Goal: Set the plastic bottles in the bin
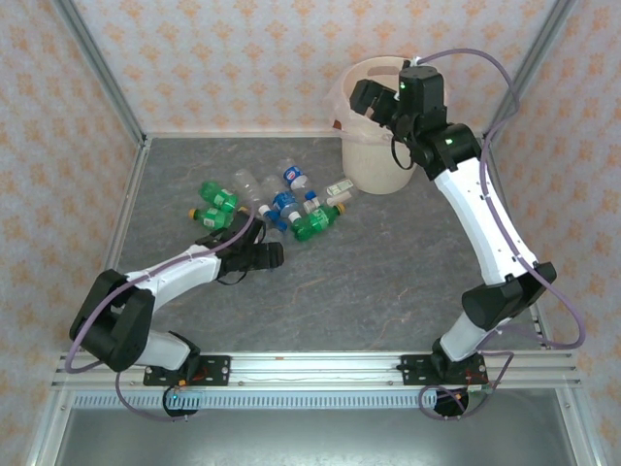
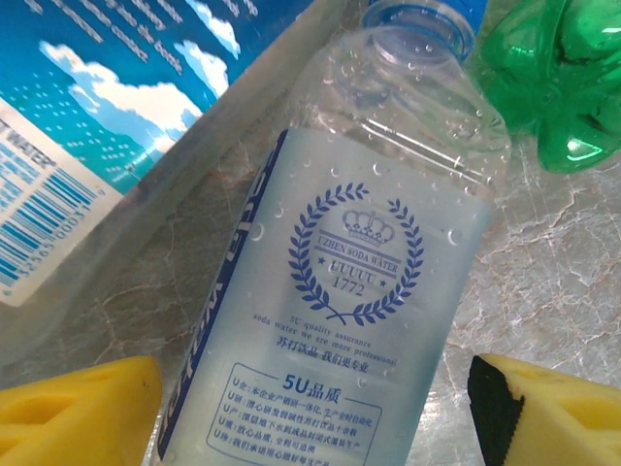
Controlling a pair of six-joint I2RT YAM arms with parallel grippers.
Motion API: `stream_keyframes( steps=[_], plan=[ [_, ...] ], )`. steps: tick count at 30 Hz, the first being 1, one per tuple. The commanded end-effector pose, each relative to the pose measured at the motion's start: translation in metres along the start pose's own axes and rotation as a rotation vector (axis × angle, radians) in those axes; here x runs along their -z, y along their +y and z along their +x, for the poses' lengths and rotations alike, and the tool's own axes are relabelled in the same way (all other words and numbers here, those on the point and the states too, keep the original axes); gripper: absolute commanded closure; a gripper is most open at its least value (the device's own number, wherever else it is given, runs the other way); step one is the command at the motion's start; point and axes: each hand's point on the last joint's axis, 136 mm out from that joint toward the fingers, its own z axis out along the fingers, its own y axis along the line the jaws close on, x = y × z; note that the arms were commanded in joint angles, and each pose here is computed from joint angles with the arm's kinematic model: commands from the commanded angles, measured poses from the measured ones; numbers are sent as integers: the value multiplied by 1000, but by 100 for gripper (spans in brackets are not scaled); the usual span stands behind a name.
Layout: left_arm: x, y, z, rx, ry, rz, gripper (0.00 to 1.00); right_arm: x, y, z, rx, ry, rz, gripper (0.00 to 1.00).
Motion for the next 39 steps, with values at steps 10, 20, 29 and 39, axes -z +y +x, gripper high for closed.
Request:
stream_keyframes(
  steps=[10,20,29,39],
  plan=[
    [-14,-11,10,-36,31,28,18,8,2,0,-18,-7,-14,0],
    [-26,-7,14,-60,52,-21,24,3,6,7,-5,27,-29,0],
    [-22,0,13,-76,34,-59,38,-2,6,13,-8,53,-30,0],
    [2,-17,2,-103,-45,21,46,-2,-3,17,-27,60,15,0]
  ],
)
